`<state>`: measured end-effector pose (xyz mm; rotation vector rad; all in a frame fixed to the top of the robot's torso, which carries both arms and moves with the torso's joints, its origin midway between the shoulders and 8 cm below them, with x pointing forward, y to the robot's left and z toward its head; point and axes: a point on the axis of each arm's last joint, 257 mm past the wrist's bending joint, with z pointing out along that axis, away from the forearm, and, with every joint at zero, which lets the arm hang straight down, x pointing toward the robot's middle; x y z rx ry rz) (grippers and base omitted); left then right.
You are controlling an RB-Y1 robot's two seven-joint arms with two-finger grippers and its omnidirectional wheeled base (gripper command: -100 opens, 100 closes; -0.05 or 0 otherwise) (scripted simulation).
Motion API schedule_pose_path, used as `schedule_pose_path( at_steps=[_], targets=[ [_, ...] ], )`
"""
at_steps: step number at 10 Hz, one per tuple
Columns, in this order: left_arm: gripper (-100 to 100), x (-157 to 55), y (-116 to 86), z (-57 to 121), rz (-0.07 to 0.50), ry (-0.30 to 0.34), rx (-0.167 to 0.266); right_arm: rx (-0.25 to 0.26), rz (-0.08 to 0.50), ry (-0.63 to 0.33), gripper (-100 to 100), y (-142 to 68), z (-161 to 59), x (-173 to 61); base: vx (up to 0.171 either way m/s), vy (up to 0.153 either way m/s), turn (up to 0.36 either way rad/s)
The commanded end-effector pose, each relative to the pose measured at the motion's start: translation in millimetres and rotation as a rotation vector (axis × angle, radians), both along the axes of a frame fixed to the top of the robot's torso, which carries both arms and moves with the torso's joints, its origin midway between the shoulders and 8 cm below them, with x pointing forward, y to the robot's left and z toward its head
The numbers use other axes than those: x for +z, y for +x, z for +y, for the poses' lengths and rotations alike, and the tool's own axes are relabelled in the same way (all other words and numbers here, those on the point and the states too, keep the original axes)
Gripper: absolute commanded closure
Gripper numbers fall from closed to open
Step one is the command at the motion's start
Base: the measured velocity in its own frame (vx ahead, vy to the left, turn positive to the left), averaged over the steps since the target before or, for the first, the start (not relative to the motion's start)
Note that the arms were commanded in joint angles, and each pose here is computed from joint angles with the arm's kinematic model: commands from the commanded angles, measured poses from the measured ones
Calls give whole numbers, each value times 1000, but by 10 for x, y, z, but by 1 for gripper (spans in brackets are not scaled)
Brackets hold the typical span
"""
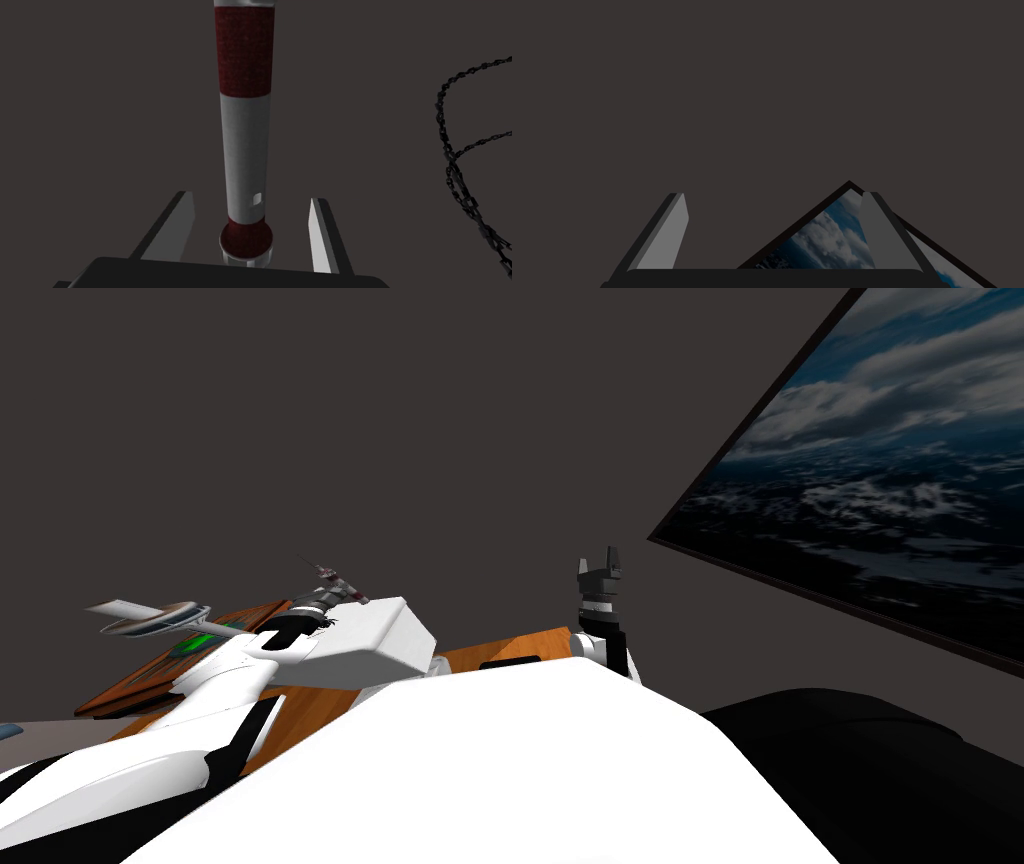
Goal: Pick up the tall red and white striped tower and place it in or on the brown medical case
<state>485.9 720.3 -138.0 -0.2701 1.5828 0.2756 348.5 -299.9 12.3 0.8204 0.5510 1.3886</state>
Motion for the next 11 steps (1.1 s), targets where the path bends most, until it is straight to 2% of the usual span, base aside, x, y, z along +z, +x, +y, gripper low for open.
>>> schedule_pose_path(
  at_steps=[1, 4, 6, 7, 8, 9, 11],
  targets=[
    [100, 0, 0, 0, 0, 0, 0, 0, 0, 0, 0, 0, 0, 0, 0, 0, 0],
    [100, 0, 0, 0, 0, 0, 0, 0, 0, 0, 0, 0, 0, 0, 0, 0, 0],
    [-100, 0, 0, 0, 0, 0, 0, 0, 0, 0, 0, 0, 0, 0, 0, 0, 0],
    [0, 0, 0, 0, 0, 0, 0, 0, 0, 0, 0, 0, 0, 0, 0, 0, 0],
    [-100, 0, 0, 0, 0, 0, 0, 0, 0, 0, 0, 0, 0, 0, 0, 0, 0],
    [100, 0, 0, 0, 0, 0, 0, 0, 0, 0, 0, 0, 0, 0, 0, 0, 0],
    [100, 0, 0, 0, 0, 0, 0, 0, 0, 0, 0, 0, 0, 0, 0, 0, 0]
  ],
)
